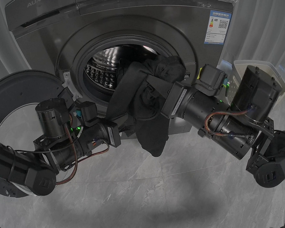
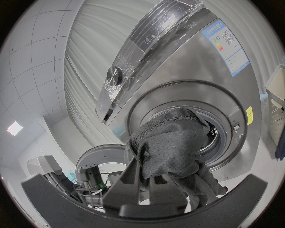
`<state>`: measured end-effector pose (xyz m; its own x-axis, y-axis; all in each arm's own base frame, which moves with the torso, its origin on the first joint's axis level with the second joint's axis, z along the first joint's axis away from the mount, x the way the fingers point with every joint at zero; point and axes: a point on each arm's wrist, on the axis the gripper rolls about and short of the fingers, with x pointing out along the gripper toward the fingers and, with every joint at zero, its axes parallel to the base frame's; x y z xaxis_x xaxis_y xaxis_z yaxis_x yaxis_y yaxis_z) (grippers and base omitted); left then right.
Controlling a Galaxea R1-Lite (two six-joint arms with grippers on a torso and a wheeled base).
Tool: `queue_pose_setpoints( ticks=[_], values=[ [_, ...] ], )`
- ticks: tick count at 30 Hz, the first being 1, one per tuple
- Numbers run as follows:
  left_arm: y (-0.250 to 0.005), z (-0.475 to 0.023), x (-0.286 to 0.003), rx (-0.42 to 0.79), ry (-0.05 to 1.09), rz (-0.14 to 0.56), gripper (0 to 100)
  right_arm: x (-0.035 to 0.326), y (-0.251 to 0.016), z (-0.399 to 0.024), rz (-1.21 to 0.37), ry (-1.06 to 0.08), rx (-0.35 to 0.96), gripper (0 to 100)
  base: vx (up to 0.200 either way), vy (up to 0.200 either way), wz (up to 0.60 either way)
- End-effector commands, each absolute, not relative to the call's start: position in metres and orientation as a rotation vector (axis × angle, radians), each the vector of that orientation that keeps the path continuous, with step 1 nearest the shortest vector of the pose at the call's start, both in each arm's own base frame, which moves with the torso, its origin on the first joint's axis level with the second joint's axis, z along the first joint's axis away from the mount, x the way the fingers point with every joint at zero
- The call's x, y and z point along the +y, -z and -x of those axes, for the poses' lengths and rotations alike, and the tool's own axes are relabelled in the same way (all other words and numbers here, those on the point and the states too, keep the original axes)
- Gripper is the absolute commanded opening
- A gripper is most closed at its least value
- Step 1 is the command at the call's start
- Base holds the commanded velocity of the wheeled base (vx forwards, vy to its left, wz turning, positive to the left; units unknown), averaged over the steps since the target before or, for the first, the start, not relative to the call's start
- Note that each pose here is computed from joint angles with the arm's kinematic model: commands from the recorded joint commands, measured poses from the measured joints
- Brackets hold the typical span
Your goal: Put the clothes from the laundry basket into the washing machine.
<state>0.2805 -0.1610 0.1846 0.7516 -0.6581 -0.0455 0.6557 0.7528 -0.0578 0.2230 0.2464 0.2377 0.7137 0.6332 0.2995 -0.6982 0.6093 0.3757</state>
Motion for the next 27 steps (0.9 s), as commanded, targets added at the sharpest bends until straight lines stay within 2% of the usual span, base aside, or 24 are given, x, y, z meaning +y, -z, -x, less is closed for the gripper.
queue_pose_setpoints(
  ticks=[1, 6, 7, 10, 12, 13, 16, 27],
  values=[
    [-0.2, -0.234, -0.159, 0.026, 0.803, 0.045, 0, 0.237, -0.222, -0.228, -0.466, -0.744, -0.106, 0, 0.0, 0.0, 0.0],
    [-0.211, -0.199, -0.153, -0.009, 0.863, 0.058, 0, 0.235, -0.209, -0.224, -0.453, -0.762, -0.081, 0, 0.0, 0.0, 0.0],
    [-0.215, -0.193, -0.151, -0.02, 0.872, 0.07, 0, 0.235, -0.208, -0.223, -0.453, -0.768, -0.08, 100, 0.0, 0.0, 0.0],
    [-0.225, -0.183, -0.146, -0.05, 0.885, 0.104, 0, 0.234, -0.199, -0.224, -0.434, -0.758, -0.046, 100, 0.0, 0.0, 0.0],
    [-0.233, -0.179, -0.142, -0.068, 0.899, 0.147, 0, 0.233, -0.187, -0.227, -0.414, -0.738, -0.016, 100, 0.0, 0.0, 0.0],
    [-0.239, -0.178, -0.14, -0.07, 0.903, 0.205, 0, 0.228, -0.171, -0.233, -0.379, -0.704, 0.024, 100, 0.0, 0.0, 0.0],
    [-0.241, -0.178, -0.14, -0.064, 0.906, 0.239, 0, 0.225, -0.162, -0.233, -0.356, -0.689, 0.05, 100, 0.0, 0.0, 0.0],
    [-0.239, -0.176, -0.136, -0.052, 0.898, 0.247, 0, 0.221, -0.157, -0.226, -0.276, -0.695, 0.035, 100, 0.0, 0.0, 0.0]
  ],
)
